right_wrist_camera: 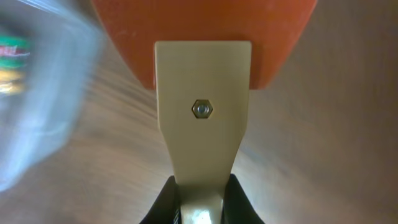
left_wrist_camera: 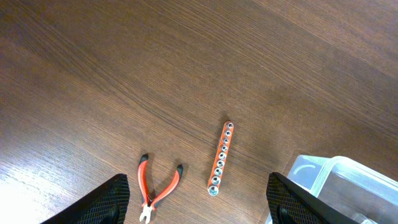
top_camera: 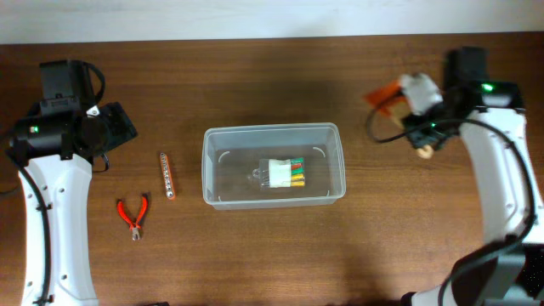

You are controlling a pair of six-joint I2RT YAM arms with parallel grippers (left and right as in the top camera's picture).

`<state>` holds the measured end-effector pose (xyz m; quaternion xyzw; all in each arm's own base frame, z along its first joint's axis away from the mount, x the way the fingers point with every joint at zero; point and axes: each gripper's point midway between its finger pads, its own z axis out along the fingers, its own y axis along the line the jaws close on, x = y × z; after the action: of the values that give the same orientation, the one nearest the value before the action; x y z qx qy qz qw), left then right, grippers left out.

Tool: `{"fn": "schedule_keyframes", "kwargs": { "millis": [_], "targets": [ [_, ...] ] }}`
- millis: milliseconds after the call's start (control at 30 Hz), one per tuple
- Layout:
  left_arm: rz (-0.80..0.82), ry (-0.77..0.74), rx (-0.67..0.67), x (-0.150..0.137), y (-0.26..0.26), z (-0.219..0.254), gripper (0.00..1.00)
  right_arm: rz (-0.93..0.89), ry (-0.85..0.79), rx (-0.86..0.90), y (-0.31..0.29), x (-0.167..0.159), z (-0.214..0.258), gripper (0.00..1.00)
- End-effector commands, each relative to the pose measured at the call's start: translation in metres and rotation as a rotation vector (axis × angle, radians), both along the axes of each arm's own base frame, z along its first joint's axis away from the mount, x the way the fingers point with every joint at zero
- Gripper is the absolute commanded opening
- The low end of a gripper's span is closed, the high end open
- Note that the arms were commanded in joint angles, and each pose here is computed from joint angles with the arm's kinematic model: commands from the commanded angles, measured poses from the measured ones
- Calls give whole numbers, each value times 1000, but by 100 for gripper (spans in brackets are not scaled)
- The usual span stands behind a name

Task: Pack container
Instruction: 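Carry the scraper with the right gripper and lower it into the container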

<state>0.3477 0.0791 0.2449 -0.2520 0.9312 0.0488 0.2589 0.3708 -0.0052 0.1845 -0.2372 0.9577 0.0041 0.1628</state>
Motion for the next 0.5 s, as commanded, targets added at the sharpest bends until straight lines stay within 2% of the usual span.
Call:
{"fn": "schedule_keyframes", "kwargs": {
  "millis": [0,200,333,467],
  "targets": [
    [13,-18,9,-1,2,8,73,269,-114,-10,68,-1,46,4],
    [14,0,6,-5,1,6,73,545,-129,-14,155,-23,49,4],
    [13,1,5,-5,1,6,73,695,-64,-29,193,-43,24,4],
    [14,0,5,-5,1,6,73,774,24,-48,210,-49,-12,4]
  ]
}}
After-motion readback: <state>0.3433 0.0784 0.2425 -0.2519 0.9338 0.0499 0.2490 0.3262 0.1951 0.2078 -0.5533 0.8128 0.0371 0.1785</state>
